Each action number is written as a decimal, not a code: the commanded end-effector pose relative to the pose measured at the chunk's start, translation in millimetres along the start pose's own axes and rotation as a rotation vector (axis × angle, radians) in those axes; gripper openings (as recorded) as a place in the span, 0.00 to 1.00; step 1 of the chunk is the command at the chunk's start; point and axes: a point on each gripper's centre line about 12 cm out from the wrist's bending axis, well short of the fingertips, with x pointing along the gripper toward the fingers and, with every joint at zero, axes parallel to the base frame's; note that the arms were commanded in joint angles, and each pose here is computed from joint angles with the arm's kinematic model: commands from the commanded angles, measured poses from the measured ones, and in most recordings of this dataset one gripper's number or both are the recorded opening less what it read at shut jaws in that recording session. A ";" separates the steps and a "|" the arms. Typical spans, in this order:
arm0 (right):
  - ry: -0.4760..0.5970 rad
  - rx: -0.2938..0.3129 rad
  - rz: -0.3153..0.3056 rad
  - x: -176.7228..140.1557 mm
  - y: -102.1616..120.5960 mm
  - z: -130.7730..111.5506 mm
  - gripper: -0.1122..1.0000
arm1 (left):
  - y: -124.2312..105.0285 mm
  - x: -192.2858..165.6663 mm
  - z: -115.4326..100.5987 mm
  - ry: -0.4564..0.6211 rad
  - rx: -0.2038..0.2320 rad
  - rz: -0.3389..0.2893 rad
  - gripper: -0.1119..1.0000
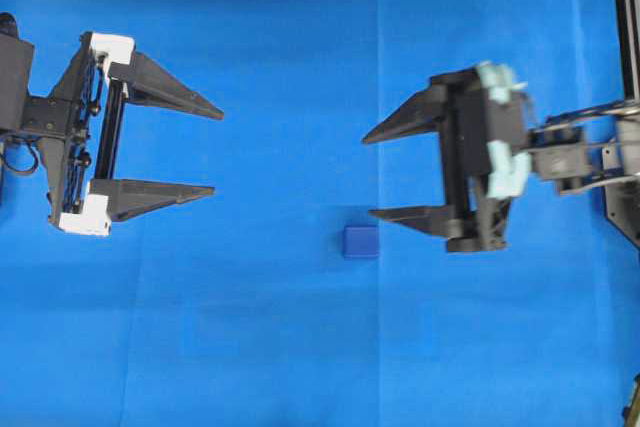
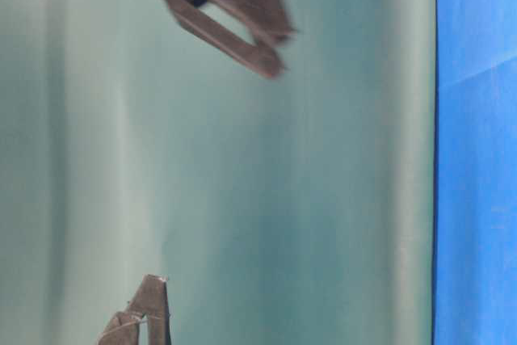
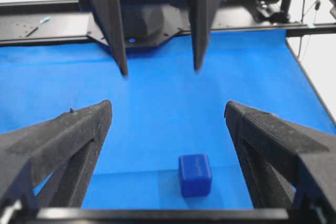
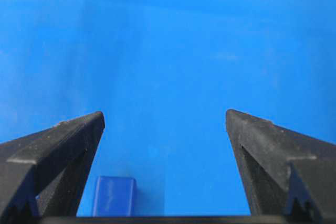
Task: Handover the blue block to the right arm after grasping it with the left arm, then place it in the designated position.
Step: 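Open the right gripper to release the cube and raise it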
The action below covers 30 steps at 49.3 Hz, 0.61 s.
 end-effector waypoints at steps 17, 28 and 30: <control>-0.126 -0.005 0.003 -46.8 1.1 31.6 0.91 | 1.0 -1.0 10.4 -0.032 0.001 0.003 0.90; -0.125 -0.027 0.000 -43.5 1.2 31.9 0.91 | 0.6 -1.0 10.5 -0.032 0.001 0.001 0.90; -0.132 -0.031 -0.002 -43.5 0.2 33.0 0.91 | 0.6 -1.0 10.5 -0.032 0.001 0.001 0.90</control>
